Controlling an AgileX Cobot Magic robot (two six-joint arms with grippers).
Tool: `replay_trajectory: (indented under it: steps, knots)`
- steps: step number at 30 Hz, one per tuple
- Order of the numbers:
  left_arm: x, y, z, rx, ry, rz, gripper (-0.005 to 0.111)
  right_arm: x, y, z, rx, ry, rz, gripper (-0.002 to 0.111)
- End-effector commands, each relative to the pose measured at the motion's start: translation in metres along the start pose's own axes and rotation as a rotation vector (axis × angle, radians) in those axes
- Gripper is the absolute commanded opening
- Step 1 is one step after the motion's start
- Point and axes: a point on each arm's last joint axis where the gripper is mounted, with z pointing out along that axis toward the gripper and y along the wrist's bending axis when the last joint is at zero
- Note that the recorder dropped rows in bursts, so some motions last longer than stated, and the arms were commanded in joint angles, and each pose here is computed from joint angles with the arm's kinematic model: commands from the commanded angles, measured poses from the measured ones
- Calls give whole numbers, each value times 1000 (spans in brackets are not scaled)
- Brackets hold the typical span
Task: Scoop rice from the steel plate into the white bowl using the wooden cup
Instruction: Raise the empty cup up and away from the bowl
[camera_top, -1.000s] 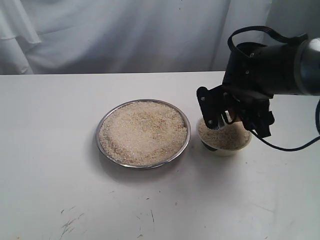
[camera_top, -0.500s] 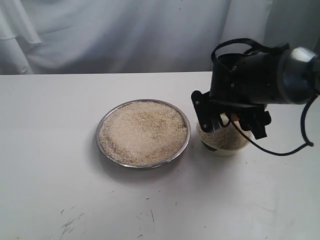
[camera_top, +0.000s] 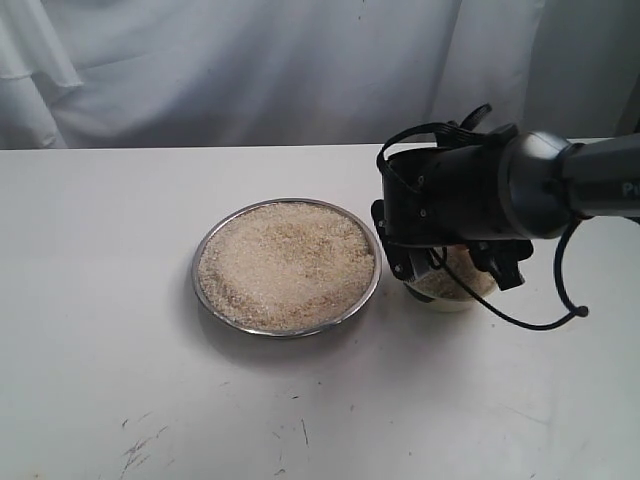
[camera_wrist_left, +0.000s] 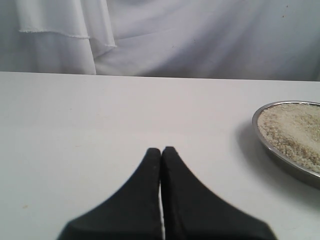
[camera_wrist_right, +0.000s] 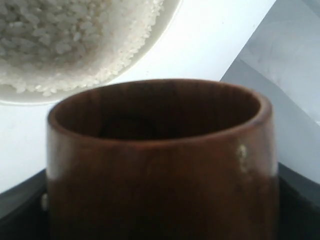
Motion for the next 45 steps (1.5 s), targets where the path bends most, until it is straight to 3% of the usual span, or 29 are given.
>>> replay_trajectory:
  steps: [1, 10, 15, 20, 25, 29, 37, 45]
  knots:
    - [1, 0, 0, 2, -7, -4, 0, 3, -1, -1, 15, 35, -1, 0]
    - [1, 0, 0, 2, -7, -4, 0, 11, -6, -5, 9, -34, 58, 0]
    - [1, 0, 0, 2, -7, -4, 0, 34, -14, -3, -5, -107, 177, 0]
    - [1, 0, 0, 2, -7, -4, 0, 60, -24, -5, -23, -223, 374, 0]
    - [1, 0, 0, 2, -7, -4, 0, 90, -34, -16, -80, -396, 833, 0]
    - [1, 0, 0, 2, -7, -4, 0, 106, -43, -28, -113, -564, 1066, 0]
    - [1, 0, 0, 2, -7, -4, 0, 119, -52, -54, -115, -753, 1254, 0]
    - [1, 0, 0, 2, -7, -4, 0, 110, -27, -62, -93, -960, 1355, 0]
